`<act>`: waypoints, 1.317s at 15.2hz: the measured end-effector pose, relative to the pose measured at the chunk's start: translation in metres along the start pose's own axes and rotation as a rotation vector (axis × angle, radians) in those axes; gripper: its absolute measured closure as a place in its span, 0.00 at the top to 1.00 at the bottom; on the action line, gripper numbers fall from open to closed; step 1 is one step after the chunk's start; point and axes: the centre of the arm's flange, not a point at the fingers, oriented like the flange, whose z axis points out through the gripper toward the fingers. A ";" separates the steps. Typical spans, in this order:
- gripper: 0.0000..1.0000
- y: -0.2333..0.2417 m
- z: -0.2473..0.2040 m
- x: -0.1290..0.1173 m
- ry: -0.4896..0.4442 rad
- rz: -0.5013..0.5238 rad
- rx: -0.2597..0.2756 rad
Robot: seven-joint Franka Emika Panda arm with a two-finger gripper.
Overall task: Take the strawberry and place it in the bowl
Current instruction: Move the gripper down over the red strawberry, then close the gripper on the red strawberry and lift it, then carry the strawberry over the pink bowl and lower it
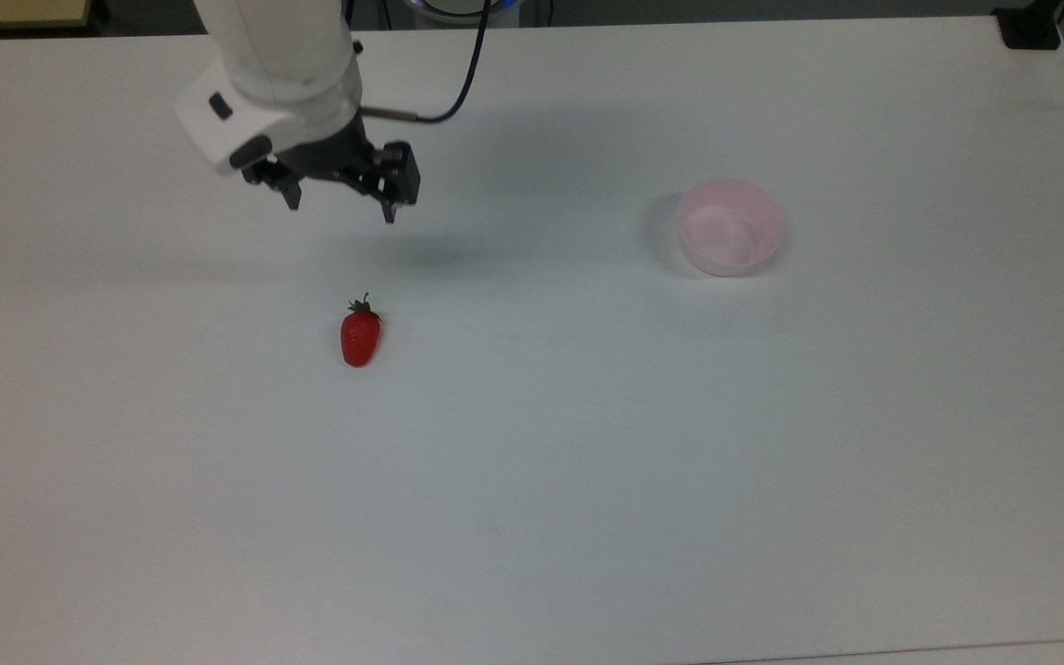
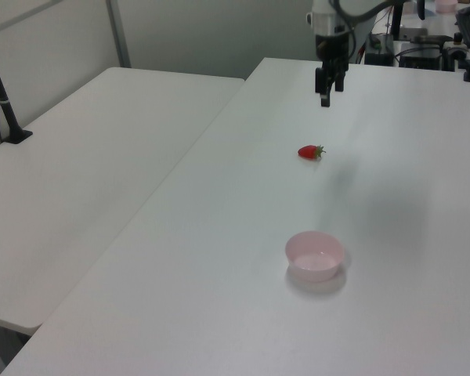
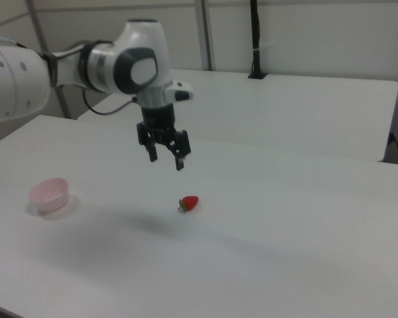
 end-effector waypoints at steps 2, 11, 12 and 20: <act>0.94 0.004 0.028 0.015 0.016 0.045 -0.013; 0.83 0.003 0.149 0.052 0.020 0.140 -0.070; 0.78 0.003 0.152 0.053 0.020 0.139 -0.071; 0.44 -0.018 0.153 0.053 0.027 0.098 -0.088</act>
